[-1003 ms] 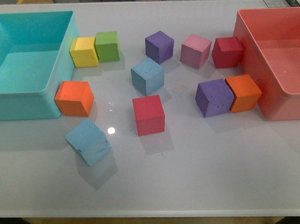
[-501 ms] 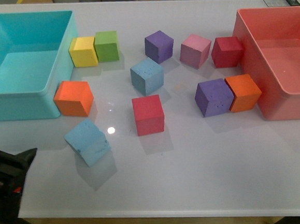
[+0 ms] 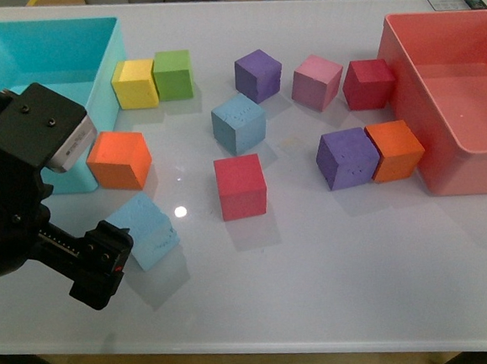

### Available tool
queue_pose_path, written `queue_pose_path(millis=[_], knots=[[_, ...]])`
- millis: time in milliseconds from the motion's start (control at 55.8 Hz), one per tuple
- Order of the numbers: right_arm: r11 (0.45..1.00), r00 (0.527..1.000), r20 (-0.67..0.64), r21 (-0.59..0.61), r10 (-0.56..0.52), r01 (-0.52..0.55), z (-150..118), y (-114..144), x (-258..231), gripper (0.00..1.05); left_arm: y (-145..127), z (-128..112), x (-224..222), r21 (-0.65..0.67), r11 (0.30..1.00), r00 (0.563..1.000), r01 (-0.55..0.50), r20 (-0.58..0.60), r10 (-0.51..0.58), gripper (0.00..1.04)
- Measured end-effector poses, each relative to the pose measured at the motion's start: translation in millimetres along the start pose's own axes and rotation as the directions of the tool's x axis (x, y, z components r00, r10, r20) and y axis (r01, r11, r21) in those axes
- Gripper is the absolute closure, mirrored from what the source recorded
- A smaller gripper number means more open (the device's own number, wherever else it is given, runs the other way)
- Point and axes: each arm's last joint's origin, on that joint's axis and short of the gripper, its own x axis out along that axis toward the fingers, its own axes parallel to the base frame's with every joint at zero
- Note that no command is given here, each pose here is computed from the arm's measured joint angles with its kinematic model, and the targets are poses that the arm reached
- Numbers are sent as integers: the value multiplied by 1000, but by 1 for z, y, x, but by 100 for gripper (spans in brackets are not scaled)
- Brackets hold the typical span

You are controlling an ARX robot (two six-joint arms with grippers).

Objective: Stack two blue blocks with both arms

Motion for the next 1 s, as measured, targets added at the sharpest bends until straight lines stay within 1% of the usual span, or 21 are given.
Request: queue_pose_path(millis=[340,591,770,1003], knots=[[1000,1000,0,0,0,0,0,0,0,9,6,1,37,77,995,997,62,-39,-59,9],[1000,1000,0,0,0,0,0,0,0,9,18,1,53,80,993,994,92,-60,-87,9],[1000,1000,0,0,0,0,0,0,0,9,19,-1,61,76,988,989,133,-79,-127,9],[1000,1000,0,0,0,0,0,0,0,9,19,3,70,69,982,983,175,-76,-170,9]])
